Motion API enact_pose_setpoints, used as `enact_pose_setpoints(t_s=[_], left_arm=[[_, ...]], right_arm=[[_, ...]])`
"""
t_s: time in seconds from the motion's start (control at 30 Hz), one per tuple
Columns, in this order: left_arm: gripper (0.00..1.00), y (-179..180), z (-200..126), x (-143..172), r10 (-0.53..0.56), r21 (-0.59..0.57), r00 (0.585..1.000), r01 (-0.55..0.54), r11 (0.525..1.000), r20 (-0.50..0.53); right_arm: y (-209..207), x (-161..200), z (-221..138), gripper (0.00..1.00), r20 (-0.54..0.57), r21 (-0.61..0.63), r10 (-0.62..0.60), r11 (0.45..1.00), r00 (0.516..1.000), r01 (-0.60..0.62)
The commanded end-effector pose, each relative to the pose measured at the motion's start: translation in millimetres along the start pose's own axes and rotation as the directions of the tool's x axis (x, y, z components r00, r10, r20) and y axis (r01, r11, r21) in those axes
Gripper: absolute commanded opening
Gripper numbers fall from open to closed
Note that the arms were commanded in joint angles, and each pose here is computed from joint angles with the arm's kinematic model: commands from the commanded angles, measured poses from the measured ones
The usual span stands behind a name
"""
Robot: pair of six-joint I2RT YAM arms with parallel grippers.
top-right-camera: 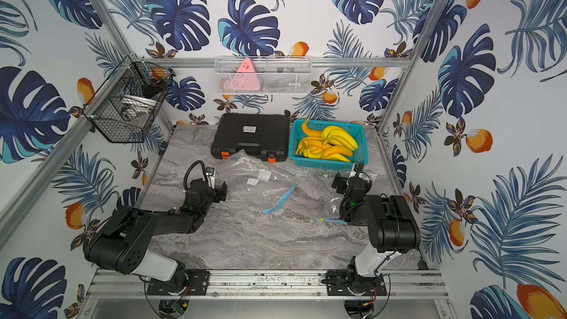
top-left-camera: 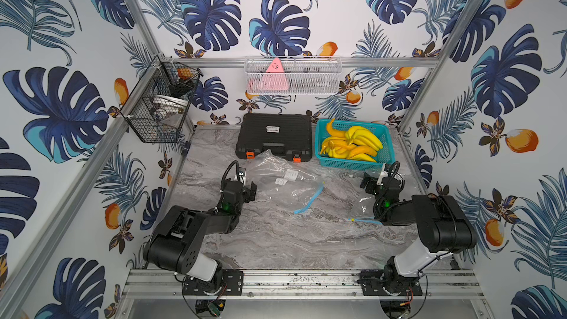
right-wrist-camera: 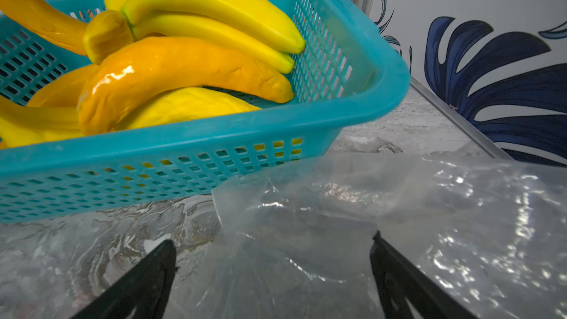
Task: Open the zip-top bag and take out the banana
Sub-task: Reset both arms
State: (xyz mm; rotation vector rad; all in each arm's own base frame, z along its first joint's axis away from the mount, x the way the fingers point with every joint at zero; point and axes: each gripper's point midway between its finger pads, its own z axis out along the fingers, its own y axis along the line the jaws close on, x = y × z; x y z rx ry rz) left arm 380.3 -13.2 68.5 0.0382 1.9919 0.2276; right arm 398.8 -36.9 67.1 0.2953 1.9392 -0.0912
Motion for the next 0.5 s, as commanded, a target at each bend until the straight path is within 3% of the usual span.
enact_pose_setpoints(t_s=[0.0, 0.03, 0.1, 0.13, 0.2, 0.37, 0.47], left_arm=[[0.99, 16.9, 6.2, -19.9, -0.095, -0.016, 0.983, 0.099, 0.995, 0.16], [0.99, 14.8, 6.9, -11.8, -0.115, 0.012, 0.99, 0.114, 0.993, 0.08], [0.99, 21.9, 15.2, -16.1, -0.118, -0.023, 0.987, 0.121, 0.992, 0.105], [0.99, 20.7, 13.5, -10.8, -0.124, -0.017, 0.99, 0.125, 0.992, 0.061], [0.99, 34.8, 11.6, -12.5, -0.14, -0.095, 0.984, 0.151, 0.984, 0.112], [0.99, 33.6, 10.8, -10.2, -0.146, -0.095, 0.985, 0.154, 0.983, 0.091], [0.99, 33.9, 10.5, -10.8, -0.144, -0.096, 0.985, 0.153, 0.984, 0.096]], right_arm=[[1.6, -7.0, 0.5, 1.0, 0.021, -0.007, 0.006, 1.0, 1.0, -0.006], [2.2, -9.1, 0.3, 1.0, 0.035, -0.011, 0.006, 1.0, 0.999, -0.006], [1.7, -8.1, 0.3, 1.0, 0.031, -0.008, 0.005, 1.0, 1.0, -0.005], [1.5, -7.5, 0.2, 1.0, 0.025, -0.006, 0.005, 1.0, 1.0, -0.005], [1.9, -8.4, 0.3, 1.0, 0.033, -0.009, 0.003, 1.0, 0.999, -0.003], [1.8, -9.3, -1.2, 1.0, 0.039, -0.004, -0.001, 1.0, 0.999, 0.002], [-14.2, -11.1, -2.6, 1.0, 0.061, 0.089, 0.041, 0.995, 0.997, -0.047]])
